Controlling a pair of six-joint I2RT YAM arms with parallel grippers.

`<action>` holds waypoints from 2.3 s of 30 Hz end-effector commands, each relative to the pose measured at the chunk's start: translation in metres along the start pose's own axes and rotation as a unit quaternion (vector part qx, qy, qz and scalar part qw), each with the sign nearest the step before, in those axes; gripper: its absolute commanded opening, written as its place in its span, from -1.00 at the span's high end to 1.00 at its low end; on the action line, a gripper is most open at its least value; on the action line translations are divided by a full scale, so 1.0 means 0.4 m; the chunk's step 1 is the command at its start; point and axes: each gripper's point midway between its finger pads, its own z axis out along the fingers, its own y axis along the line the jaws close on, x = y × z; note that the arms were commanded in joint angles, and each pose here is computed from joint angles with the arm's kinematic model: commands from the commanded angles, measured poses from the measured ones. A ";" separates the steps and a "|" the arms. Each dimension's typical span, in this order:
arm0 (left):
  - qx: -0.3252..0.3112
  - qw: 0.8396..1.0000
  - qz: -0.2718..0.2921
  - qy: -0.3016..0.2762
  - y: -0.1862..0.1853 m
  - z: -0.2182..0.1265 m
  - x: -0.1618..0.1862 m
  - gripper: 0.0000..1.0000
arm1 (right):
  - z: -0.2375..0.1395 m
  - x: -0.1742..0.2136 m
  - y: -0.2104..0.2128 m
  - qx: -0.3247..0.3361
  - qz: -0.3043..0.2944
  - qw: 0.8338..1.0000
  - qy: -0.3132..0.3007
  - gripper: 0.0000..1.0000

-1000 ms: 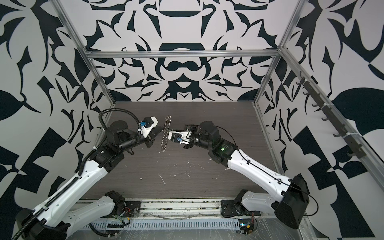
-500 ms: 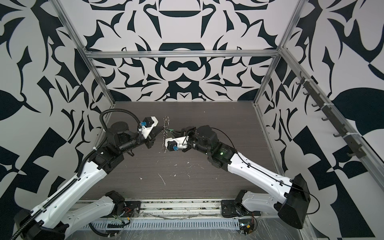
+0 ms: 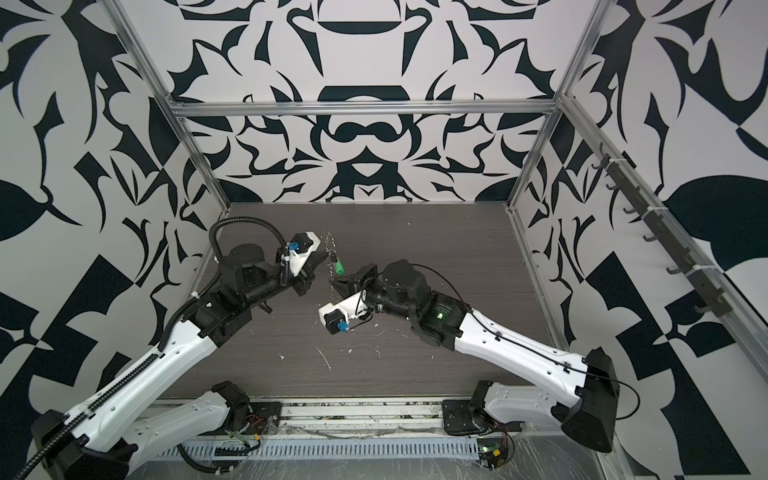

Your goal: Remove the keys from the keyring

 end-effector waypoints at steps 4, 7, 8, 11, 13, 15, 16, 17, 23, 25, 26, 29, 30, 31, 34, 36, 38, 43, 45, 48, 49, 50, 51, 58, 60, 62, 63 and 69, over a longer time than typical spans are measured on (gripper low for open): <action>-0.027 0.997 0.000 -0.073 0.026 -0.031 -0.098 1.00 | -0.011 -0.062 -0.025 0.001 -0.014 0.999 -0.038 1.00; -0.021 0.996 0.002 -0.085 0.018 -0.037 -0.104 1.00 | -0.012 -0.063 -0.040 0.016 0.027 0.999 -0.038 1.00; -0.014 0.996 0.003 -0.085 0.013 -0.038 -0.105 1.00 | -0.018 -0.065 -0.060 0.029 0.059 0.997 -0.041 1.00; 0.013 0.997 0.019 -0.078 -0.011 -0.044 -0.105 1.00 | -0.056 -0.052 -0.120 0.062 0.165 0.982 -0.067 1.00; 0.031 0.996 0.031 -0.071 -0.027 -0.051 -0.102 1.00 | -0.081 -0.020 -0.146 0.064 0.236 0.966 -0.089 0.89; 0.049 0.996 0.040 -0.064 -0.042 -0.058 -0.101 1.00 | -0.094 -0.004 -0.155 0.067 0.270 0.955 -0.098 0.75; 0.055 0.996 0.043 -0.060 -0.046 -0.061 -0.102 1.00 | -0.097 -0.002 -0.154 0.069 0.276 0.953 -0.102 0.70; 0.063 0.995 0.045 -0.058 -0.052 -0.063 -0.102 1.00 | -0.099 0.001 -0.157 0.072 0.283 0.951 -0.103 0.66; 0.092 0.993 0.054 -0.060 -0.076 -0.074 -0.110 1.00 | -0.091 0.032 -0.154 0.068 0.309 0.944 -0.095 0.50; 0.099 0.992 0.056 -0.063 -0.082 -0.079 -0.115 1.00 | -0.080 0.055 -0.140 0.064 0.318 0.942 -0.084 0.43; 0.101 0.991 0.055 -0.064 -0.084 -0.079 -0.116 1.00 | -0.077 0.066 -0.136 0.064 0.322 0.941 -0.079 0.41; 0.111 0.990 0.055 -0.064 -0.090 -0.081 -0.121 1.00 | -0.066 0.094 -0.121 0.067 0.338 0.936 -0.070 0.36; 0.112 0.990 0.054 -0.064 -0.091 -0.081 -0.122 1.00 | -0.063 0.102 -0.118 0.069 0.341 0.935 -0.067 0.34; 0.112 0.990 0.053 -0.063 -0.091 -0.080 -0.121 1.00 | -0.061 0.107 -0.114 0.068 0.343 0.935 -0.063 0.32; 0.110 0.990 0.052 -0.065 -0.089 -0.081 -0.125 1.00 | -0.053 0.118 -0.095 0.056 0.351 0.933 -0.050 0.26; 0.110 0.990 0.051 -0.066 -0.088 -0.081 -0.127 1.00 | -0.050 0.111 -0.084 0.043 0.359 0.930 -0.057 0.14; 0.110 0.991 0.048 -0.064 -0.087 -0.076 -0.125 1.00 | -0.049 0.103 -0.075 0.033 0.366 0.928 -0.066 0.04; 0.111 0.991 0.039 -0.065 -0.088 -0.071 -0.123 1.00 | -0.044 0.098 -0.068 0.029 0.374 0.924 -0.076 -0.04; 0.111 0.991 0.036 -0.065 -0.087 -0.068 -0.123 1.00 | -0.037 0.098 -0.067 0.027 0.380 0.921 -0.079 -0.04; 0.113 0.991 0.032 -0.067 -0.089 -0.066 -0.124 1.00 | -0.022 0.106 -0.058 0.024 0.387 0.918 -0.081 -0.04; 0.113 0.991 0.031 -0.067 -0.089 -0.066 -0.125 1.00 | -0.017 0.108 -0.057 0.026 0.388 0.918 -0.082 -0.04; 0.114 0.991 0.030 -0.067 -0.089 -0.066 -0.124 1.00 | -0.015 0.109 -0.060 0.029 0.389 0.917 -0.084 -0.04; 0.113 0.991 0.030 -0.068 -0.088 -0.067 -0.127 1.00 | -0.012 0.110 -0.062 0.031 0.391 0.916 -0.085 -0.03; 0.114 0.991 0.025 -0.069 -0.089 -0.067 -0.127 1.00 | 0.013 0.108 -0.058 0.021 0.402 0.910 -0.100 0.09; 0.114 0.991 0.024 -0.071 -0.089 -0.068 -0.127 1.00 | 0.016 0.101 -0.059 0.018 0.403 0.909 -0.108 0.10; 0.114 0.991 0.025 -0.072 -0.090 -0.070 -0.127 1.00 | 0.021 0.093 -0.059 0.010 0.404 0.907 -0.120 0.12; 0.114 0.991 0.024 -0.071 -0.091 -0.071 -0.126 1.00 | 0.023 0.085 -0.059 0.004 0.405 0.905 -0.128 0.14; 0.111 0.991 0.024 -0.068 -0.088 -0.077 -0.125 1.00 | 0.022 0.060 -0.070 -0.008 0.410 0.899 -0.155 0.35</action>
